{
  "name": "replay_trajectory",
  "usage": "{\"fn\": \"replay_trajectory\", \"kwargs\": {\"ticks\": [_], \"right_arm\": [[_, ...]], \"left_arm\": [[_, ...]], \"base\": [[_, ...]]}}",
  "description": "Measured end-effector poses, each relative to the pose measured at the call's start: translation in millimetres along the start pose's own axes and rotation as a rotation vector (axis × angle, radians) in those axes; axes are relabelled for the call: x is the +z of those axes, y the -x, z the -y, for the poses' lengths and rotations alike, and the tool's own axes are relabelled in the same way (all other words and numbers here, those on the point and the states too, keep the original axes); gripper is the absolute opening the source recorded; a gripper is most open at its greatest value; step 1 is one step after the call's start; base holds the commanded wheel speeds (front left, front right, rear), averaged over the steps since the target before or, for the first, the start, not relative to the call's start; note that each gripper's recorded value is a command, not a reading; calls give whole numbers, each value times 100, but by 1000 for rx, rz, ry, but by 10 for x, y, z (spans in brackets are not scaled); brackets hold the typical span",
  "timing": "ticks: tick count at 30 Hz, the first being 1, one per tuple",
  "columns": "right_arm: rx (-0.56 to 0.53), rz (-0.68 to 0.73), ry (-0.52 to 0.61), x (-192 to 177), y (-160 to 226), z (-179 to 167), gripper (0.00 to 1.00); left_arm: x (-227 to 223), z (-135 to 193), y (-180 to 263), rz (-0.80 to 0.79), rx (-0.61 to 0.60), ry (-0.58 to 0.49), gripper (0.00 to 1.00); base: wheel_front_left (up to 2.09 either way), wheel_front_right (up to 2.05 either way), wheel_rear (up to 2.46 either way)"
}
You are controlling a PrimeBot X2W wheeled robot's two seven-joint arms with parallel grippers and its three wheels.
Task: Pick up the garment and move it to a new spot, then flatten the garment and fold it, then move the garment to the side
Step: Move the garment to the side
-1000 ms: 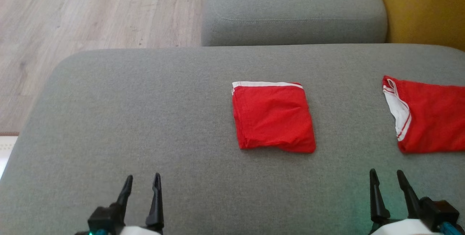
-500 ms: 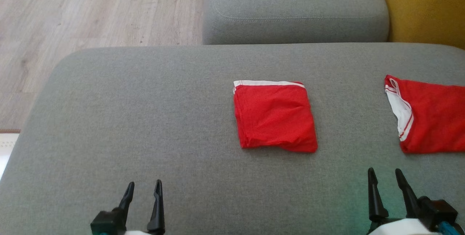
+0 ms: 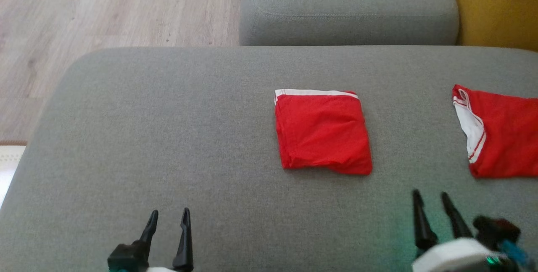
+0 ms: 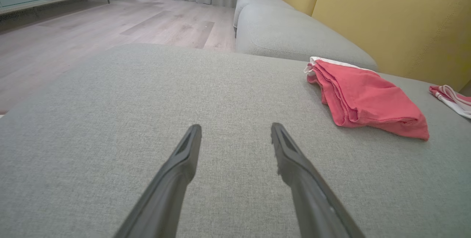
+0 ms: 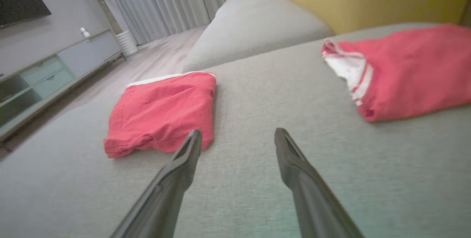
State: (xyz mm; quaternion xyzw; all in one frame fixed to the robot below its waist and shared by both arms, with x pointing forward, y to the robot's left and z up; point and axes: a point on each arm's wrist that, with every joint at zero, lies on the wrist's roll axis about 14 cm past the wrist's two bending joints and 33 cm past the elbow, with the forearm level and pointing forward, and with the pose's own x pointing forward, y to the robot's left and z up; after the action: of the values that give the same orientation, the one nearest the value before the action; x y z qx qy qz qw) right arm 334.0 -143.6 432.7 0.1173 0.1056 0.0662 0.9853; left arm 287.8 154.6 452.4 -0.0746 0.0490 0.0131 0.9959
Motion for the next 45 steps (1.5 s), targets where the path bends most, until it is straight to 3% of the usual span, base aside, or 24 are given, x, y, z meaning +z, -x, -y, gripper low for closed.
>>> {"fn": "replay_trajectory", "kwargs": {"ticks": [4, 11, 21, 26, 27, 31, 34, 45], "right_arm": [[75, -105, -150, 72, -239, -242, 100], [154, -272, -147, 397, -863, -299, 100], [142, -580, -98, -149, -1481, -360, 100], [130, -676, -134, -402, -1643, -421, 100], [136, -676, -146, -394, -1674, -451, 0], [143, -655, -193, -317, -1698, -489, 0], [115, -622, -187, -193, -1655, -306, 0], [-185, -432, -63, 715, -1263, 1195, 0]], "left_arm": [[-29, 39, -30, -13, -10, 1, 100], [-11, 78, -224, -22, -15, 23, 100], [-74, -33, -373, -57, 52, 61, 100], [-152, -19, -383, -87, 63, 65, 100], [-166, -12, -384, -92, 62, 64, 100], [-180, 36, -436, -97, 52, 67, 100], [-181, 111, -509, -96, 22, 68, 100], [-234, 705, -808, -101, -208, 47, 100]], "base": [[0, 0, 0], [0, 0, 0], [0, 0, 0], [0, 0, 0], [0, 0, 0], [0, 0, 0], [0, 0, 0], [0, 0, 0]]}}
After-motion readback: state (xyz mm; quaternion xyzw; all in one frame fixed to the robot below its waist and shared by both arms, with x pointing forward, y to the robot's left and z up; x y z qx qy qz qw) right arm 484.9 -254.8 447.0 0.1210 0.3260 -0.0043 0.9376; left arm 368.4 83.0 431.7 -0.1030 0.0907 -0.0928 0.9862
